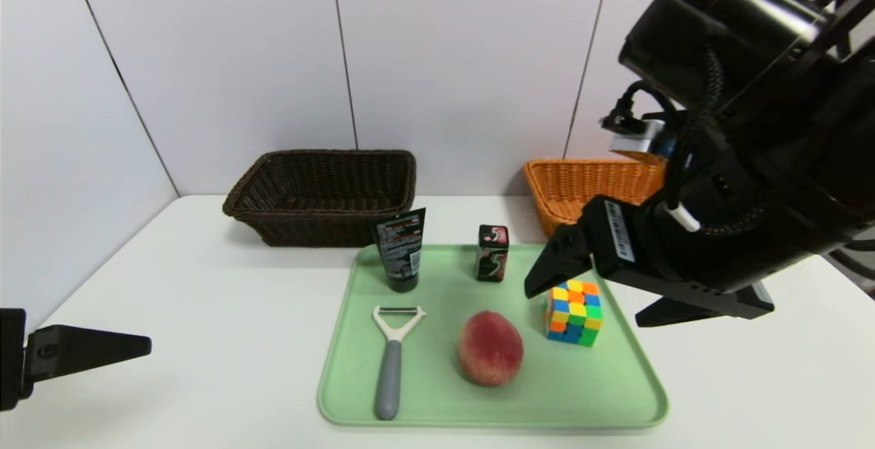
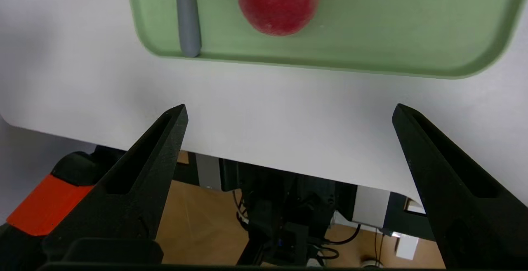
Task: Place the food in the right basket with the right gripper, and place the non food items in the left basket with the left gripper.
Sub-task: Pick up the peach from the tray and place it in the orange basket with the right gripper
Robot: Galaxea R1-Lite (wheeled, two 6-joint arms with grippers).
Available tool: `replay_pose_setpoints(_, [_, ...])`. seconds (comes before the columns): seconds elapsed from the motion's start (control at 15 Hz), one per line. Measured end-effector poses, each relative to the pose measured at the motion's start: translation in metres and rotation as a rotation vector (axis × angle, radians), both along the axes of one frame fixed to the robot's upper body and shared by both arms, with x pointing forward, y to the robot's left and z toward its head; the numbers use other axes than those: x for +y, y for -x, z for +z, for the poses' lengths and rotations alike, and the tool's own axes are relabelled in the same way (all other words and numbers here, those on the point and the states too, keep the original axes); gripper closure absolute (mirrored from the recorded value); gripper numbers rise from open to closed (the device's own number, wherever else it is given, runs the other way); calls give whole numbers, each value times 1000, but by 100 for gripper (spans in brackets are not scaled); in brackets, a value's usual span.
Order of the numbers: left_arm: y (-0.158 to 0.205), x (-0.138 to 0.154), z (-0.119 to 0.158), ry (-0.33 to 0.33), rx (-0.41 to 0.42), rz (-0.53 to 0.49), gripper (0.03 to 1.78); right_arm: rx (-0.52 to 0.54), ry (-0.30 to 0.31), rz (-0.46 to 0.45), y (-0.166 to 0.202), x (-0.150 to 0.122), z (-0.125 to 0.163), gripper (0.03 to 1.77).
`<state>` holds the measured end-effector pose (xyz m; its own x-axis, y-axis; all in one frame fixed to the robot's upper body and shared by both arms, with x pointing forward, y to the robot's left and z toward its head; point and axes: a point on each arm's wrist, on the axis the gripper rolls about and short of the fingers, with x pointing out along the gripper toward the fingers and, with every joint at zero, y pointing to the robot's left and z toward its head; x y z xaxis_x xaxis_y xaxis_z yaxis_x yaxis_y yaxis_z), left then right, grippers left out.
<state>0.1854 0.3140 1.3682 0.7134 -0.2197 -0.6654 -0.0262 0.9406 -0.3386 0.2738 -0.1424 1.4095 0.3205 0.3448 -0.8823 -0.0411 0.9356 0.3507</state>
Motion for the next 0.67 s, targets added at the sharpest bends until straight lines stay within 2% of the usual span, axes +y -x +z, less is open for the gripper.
replay_pose_setpoints(0.27, [-5,-1,-2,-4,2,-6,12,29,36,75,-4,33,-17,9])
replay_pose_setpoints(0.53, [-8,-2,-4,-6,18,-8,12,43,142,54,-21,58,-47,9])
replay_pose_setpoints(0.67, [-7,-1,-6,-7,29,-9,12,59,176,46,-29,66,-60,9])
